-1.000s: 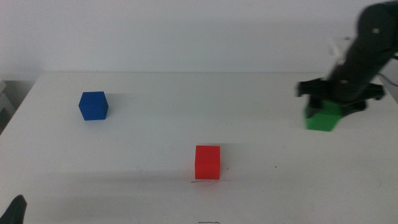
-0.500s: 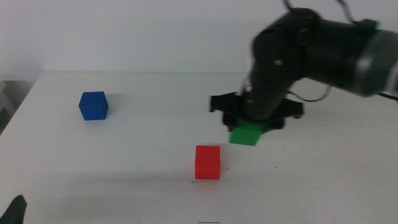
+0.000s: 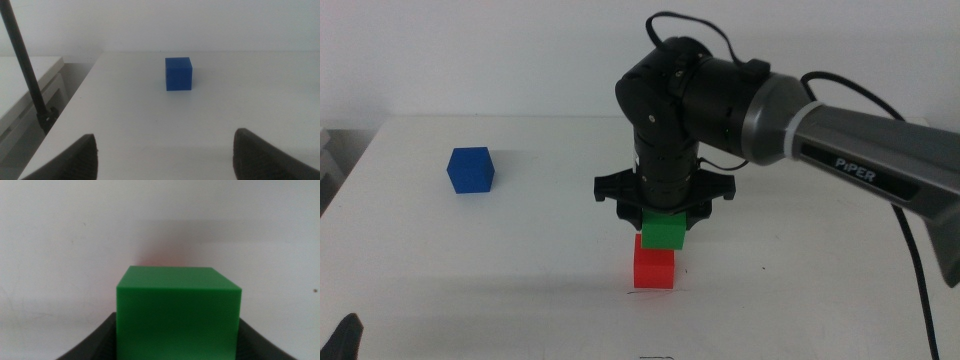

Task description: Stack red cubes first, then green, then blue cubes in a specific spot.

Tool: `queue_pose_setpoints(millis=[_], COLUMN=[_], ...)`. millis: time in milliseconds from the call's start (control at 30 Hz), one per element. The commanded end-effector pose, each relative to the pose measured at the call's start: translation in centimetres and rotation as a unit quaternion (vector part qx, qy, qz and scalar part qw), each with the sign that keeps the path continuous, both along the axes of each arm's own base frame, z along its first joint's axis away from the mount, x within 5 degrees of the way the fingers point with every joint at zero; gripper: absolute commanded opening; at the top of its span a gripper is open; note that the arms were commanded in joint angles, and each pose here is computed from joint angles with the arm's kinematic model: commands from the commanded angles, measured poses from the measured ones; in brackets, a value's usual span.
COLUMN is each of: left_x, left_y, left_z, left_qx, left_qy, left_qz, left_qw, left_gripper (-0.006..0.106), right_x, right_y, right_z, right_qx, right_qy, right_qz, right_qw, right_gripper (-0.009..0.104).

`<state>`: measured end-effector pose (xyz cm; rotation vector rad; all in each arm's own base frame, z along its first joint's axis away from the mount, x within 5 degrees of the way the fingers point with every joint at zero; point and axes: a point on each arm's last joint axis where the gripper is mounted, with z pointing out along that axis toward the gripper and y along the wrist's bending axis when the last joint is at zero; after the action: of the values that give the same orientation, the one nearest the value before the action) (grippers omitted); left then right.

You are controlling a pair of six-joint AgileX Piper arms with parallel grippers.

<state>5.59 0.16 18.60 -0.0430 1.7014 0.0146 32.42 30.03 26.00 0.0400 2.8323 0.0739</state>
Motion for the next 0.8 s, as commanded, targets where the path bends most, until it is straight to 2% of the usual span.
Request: queue_pose_setpoints(millis=[0, 533, 767], left_x=[-0.1, -0.1, -0.1], left_y=[0.0, 0.0, 0.0], left_z=[0.9, 0.9, 0.9], left_qx=[-0.003, -0.003, -0.003], left_qy=[-0.055, -0.055, -0.055], left_qz=[0.0, 0.0, 0.0], left_qw=[0.998, 0.998, 0.998], left_gripper=[0.091, 0.091, 0.091], right_x=[-0.3, -0.6, -0.5], right_y=[-0.3, 0.7, 0.6], right_z=[3.2, 2.2, 1.7], right_qx=[0.023, 0.023, 0.01], right_qy=[-0.037, -0.03, -0.02], right_qz=[0.008, 0.02, 0.018], right_qw=[0.999, 0.999, 1.0], right_gripper=[-0.001, -0.001, -0.001])
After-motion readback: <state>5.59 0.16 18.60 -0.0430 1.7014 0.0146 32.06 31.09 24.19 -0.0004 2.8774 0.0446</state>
